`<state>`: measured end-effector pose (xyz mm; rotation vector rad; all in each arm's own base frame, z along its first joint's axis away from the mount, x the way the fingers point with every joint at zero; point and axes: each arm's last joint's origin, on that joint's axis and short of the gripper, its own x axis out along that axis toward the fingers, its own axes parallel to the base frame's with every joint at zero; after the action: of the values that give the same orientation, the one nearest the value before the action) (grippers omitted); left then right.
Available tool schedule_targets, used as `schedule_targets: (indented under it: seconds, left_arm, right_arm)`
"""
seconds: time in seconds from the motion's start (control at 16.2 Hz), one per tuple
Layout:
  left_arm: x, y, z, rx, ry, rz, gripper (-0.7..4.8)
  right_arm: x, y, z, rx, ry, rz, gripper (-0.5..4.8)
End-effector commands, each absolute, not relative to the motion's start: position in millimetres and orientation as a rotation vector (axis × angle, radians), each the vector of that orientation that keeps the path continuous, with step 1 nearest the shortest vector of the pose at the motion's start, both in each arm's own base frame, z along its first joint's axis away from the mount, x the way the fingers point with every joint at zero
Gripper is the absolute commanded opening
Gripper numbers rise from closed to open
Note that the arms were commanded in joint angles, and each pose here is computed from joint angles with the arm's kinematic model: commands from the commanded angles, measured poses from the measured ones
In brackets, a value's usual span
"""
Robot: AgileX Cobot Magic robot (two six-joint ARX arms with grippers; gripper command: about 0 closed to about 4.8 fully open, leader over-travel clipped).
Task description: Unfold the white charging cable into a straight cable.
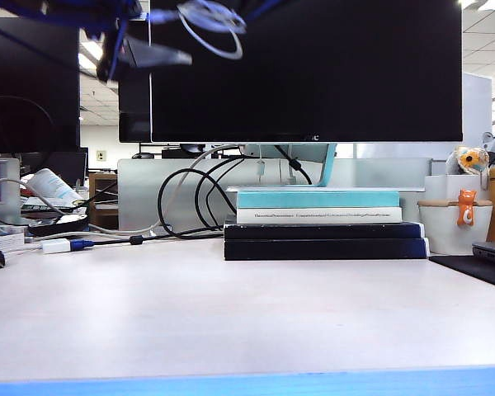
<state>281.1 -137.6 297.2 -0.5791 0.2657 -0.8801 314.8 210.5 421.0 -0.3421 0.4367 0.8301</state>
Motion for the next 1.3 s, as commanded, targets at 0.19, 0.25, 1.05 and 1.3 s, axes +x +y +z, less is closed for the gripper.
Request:
schedule_targets:
  seconds: [0.19, 0.25, 1.05, 1.3]
  left_arm:
    - [279, -141, 310, -0.619, 0.155, -0.973, 4.79]
    - [278, -143, 310, -0.623, 0.158, -0.976, 4.79]
    - [268, -161, 308, -0.488, 0.130, -1.055, -0.06]
    - [268, -162, 301, -0.429, 0.187, -1.059, -0.06]
  right_arm:
    - [305, 209, 427, -0.365, 0.444, 0.837, -0.06]
    - [305, 209, 427, -0.365, 0.445, 0.838, -0.06]
    - [286, 201, 433, -0.312, 0.525, 0.905, -0.06]
    - [277, 198, 439, -0.252, 0.535, 1.000, -0.06]
